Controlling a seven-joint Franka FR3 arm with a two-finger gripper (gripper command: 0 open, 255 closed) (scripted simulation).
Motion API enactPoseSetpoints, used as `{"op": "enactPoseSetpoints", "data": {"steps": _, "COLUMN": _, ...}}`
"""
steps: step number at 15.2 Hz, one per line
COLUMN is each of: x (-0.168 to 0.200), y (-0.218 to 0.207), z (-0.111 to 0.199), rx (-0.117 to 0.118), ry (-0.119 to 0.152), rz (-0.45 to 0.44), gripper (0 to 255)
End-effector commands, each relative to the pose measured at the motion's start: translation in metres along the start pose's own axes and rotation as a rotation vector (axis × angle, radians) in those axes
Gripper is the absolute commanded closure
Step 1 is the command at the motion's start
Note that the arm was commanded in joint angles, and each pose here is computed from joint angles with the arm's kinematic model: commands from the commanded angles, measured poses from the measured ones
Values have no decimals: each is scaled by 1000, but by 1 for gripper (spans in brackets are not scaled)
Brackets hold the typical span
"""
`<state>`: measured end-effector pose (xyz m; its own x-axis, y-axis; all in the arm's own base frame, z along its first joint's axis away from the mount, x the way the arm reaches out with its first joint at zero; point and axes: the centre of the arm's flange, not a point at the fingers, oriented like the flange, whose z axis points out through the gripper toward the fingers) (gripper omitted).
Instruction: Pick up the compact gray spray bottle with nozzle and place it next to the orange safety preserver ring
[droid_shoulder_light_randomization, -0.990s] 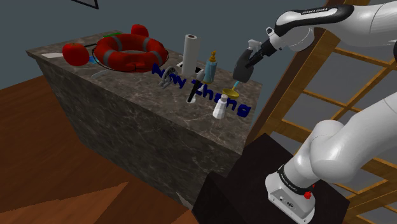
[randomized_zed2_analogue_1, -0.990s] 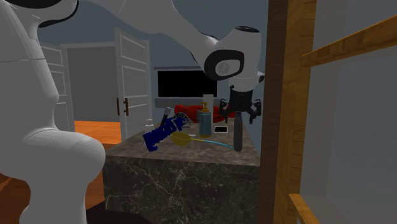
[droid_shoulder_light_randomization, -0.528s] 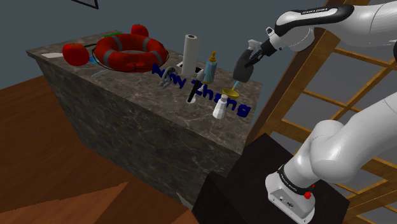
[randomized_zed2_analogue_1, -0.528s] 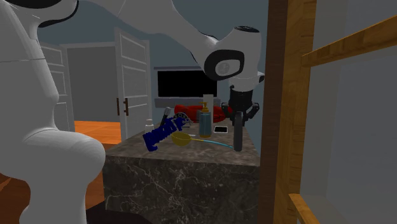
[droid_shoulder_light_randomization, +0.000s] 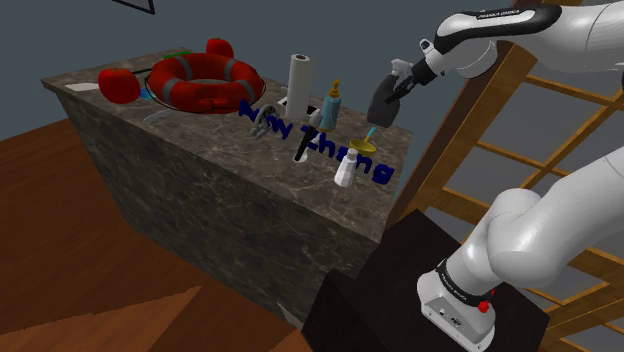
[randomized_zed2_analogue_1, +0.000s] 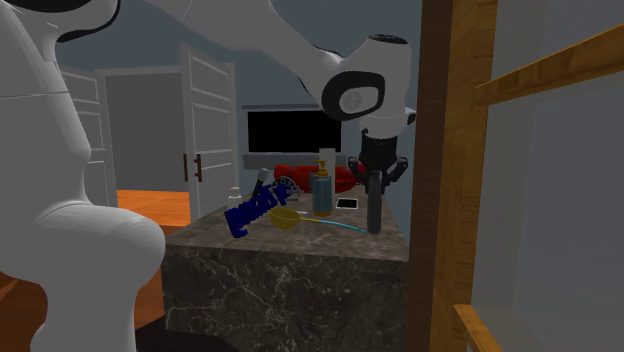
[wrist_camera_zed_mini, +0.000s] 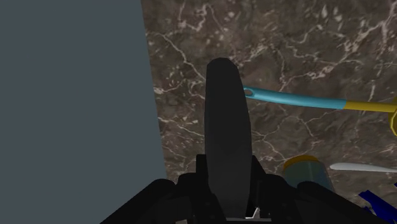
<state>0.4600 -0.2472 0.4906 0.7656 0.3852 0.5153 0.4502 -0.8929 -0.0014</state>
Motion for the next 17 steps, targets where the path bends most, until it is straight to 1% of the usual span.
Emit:
{"op": "enactPoseSetpoints", "data": {"steps": 1, "x": 6, "y": 0, "z": -8, "rx": 0, "ry": 0, "rz": 0, "gripper": 255}}
{"op": "enactPoseSetpoints", "data": {"steps": 17, "x": 49, "y": 0, "z": -81, "rx": 0, "ry": 0, "rz": 0, "gripper": 255}}
